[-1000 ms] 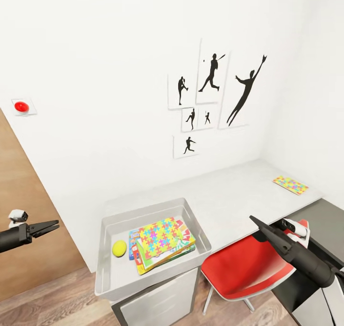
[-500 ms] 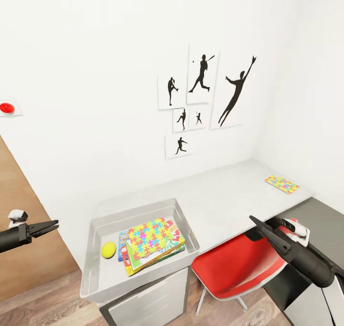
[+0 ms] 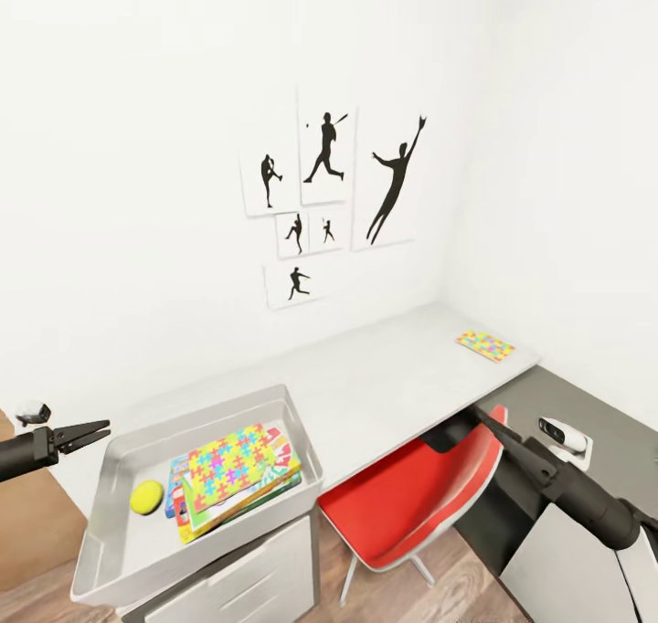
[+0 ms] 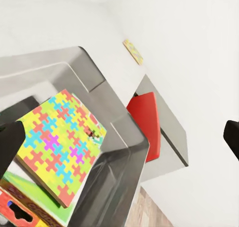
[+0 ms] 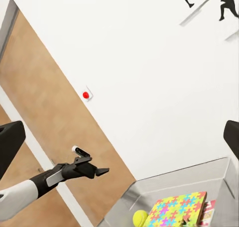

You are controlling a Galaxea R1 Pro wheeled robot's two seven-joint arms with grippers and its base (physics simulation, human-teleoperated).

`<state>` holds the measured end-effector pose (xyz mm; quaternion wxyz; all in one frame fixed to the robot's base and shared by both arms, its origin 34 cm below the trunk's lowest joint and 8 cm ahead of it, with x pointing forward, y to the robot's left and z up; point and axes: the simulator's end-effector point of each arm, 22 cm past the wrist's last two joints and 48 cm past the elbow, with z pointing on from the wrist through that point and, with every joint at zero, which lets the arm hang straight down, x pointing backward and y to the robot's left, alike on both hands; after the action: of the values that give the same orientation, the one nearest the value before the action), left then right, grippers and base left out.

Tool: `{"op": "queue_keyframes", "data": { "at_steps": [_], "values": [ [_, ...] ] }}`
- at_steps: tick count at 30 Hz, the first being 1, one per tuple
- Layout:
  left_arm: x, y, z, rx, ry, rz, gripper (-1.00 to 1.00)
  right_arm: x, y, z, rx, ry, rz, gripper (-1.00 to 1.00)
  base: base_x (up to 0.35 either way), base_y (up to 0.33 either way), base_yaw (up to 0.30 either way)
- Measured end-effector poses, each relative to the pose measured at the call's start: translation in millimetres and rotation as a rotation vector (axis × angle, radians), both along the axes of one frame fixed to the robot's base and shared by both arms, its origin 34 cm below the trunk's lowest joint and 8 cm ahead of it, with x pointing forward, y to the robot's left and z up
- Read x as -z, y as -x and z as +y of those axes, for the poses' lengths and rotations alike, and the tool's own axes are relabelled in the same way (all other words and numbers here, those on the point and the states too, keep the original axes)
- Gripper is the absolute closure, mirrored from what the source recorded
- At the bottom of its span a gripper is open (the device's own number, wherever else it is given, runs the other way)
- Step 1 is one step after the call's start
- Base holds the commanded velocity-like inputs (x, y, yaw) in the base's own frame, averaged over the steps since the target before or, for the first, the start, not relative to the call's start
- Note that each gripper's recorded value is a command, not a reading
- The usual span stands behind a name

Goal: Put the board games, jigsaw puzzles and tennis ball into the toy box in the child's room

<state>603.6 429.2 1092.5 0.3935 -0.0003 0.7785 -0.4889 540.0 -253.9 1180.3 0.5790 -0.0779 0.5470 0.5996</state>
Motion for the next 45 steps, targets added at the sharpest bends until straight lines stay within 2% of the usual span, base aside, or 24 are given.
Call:
{"op": "queue_keyframes", "data": {
  "at_steps": [13, 45],
  "values": [
    [-11.9, 2.8, 15.2, -0.021, -0.019, -0.015, -1.00, -4.4, 1.8, 0.8, -0.001, 0.001, -0.011, -1.00, 0.000, -0.011, -0.130],
    [-14.9, 3.3, 16.8, -0.024, -0.017, -0.017, -1.00, -5.8, 2.4, 1.1, 0.000, 0.000, -0.015, -1.00, 0.000, 0.000, -0.016]
  ]
}}
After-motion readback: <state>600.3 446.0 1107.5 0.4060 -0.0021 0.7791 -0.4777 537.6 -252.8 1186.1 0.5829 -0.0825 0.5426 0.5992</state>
